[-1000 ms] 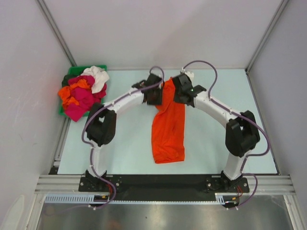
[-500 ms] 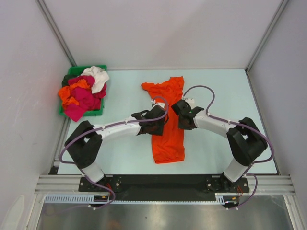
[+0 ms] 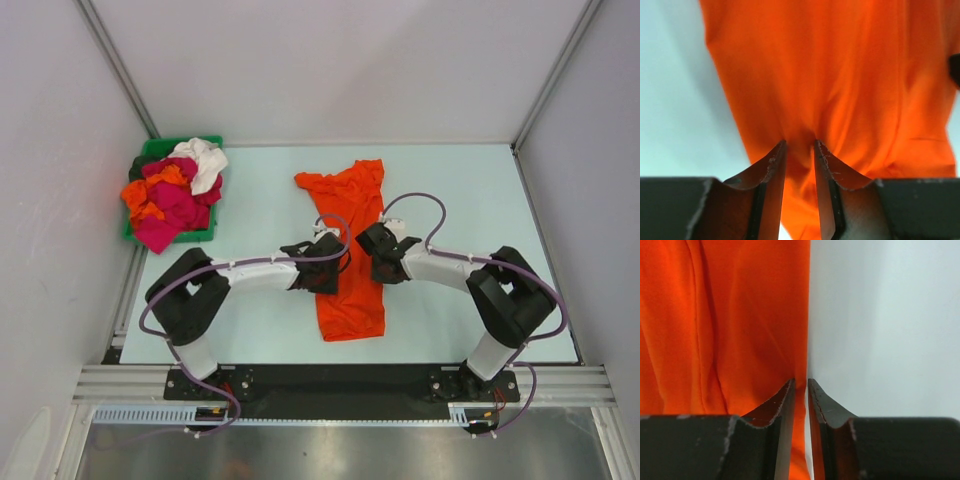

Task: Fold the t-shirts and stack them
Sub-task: Rotate the tshirt 90 degrees

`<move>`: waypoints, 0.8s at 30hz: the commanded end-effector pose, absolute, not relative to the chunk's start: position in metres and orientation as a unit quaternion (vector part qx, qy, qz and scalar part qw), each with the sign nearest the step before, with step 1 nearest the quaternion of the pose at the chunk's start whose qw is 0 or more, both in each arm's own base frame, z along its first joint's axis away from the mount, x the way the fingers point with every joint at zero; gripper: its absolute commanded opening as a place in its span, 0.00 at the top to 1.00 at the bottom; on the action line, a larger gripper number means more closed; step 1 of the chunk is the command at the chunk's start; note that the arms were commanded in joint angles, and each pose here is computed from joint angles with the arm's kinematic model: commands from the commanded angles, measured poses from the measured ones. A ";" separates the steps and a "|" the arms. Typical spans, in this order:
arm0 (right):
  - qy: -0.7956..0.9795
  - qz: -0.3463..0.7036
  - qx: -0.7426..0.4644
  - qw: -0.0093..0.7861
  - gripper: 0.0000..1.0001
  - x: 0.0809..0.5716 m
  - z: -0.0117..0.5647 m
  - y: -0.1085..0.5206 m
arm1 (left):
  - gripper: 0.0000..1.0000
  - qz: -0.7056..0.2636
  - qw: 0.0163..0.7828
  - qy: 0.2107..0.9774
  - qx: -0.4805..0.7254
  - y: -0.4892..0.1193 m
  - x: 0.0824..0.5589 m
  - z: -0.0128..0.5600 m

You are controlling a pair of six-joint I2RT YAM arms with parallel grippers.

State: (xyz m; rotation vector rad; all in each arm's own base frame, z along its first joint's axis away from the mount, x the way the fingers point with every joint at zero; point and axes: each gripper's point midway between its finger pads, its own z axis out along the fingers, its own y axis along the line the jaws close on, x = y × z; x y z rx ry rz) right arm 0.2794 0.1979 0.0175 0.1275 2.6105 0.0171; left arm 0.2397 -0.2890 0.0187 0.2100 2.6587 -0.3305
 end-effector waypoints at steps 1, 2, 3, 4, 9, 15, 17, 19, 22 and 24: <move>0.968 0.012 0.051 0.244 0.78 0.268 -0.003 0.205 | 0.66 -0.127 0.207 0.968 0.070 -0.295 0.232 0.001; 0.969 0.009 0.049 0.241 0.78 0.267 -0.006 0.205 | 0.66 -0.125 0.201 0.969 0.070 -0.294 0.230 -0.003; 0.971 0.006 0.045 0.233 0.78 0.263 -0.011 0.205 | 0.66 -0.123 0.198 0.970 0.071 -0.294 0.228 -0.005; 0.973 0.002 0.044 0.227 0.78 0.261 -0.014 0.204 | 0.66 -0.117 0.191 0.972 0.072 -0.291 0.225 -0.008; 0.979 -0.013 0.031 0.200 0.78 0.236 -0.023 0.203 | 0.67 -0.096 0.166 0.978 0.083 -0.281 0.206 -0.015; 0.985 -0.025 0.025 0.168 0.79 0.193 -0.030 0.200 | 0.67 -0.087 0.144 0.981 0.099 -0.267 0.169 -0.016; 0.986 -0.027 0.035 0.160 0.79 0.181 -0.031 0.195 | 0.67 -0.080 0.132 0.982 0.104 -0.262 0.155 -0.020; 0.987 -0.025 0.033 0.152 0.79 0.170 -0.033 0.195 | 0.67 -0.078 0.120 0.984 0.108 -0.257 0.142 -0.022; 0.989 -0.026 0.033 0.145 0.79 0.154 -0.034 0.193 | 0.67 -0.075 0.116 0.984 0.114 -0.251 0.129 -0.023; 0.989 -0.030 0.036 0.139 0.79 0.144 -0.034 0.190 | 0.67 -0.072 0.112 0.984 0.115 -0.247 0.124 -0.024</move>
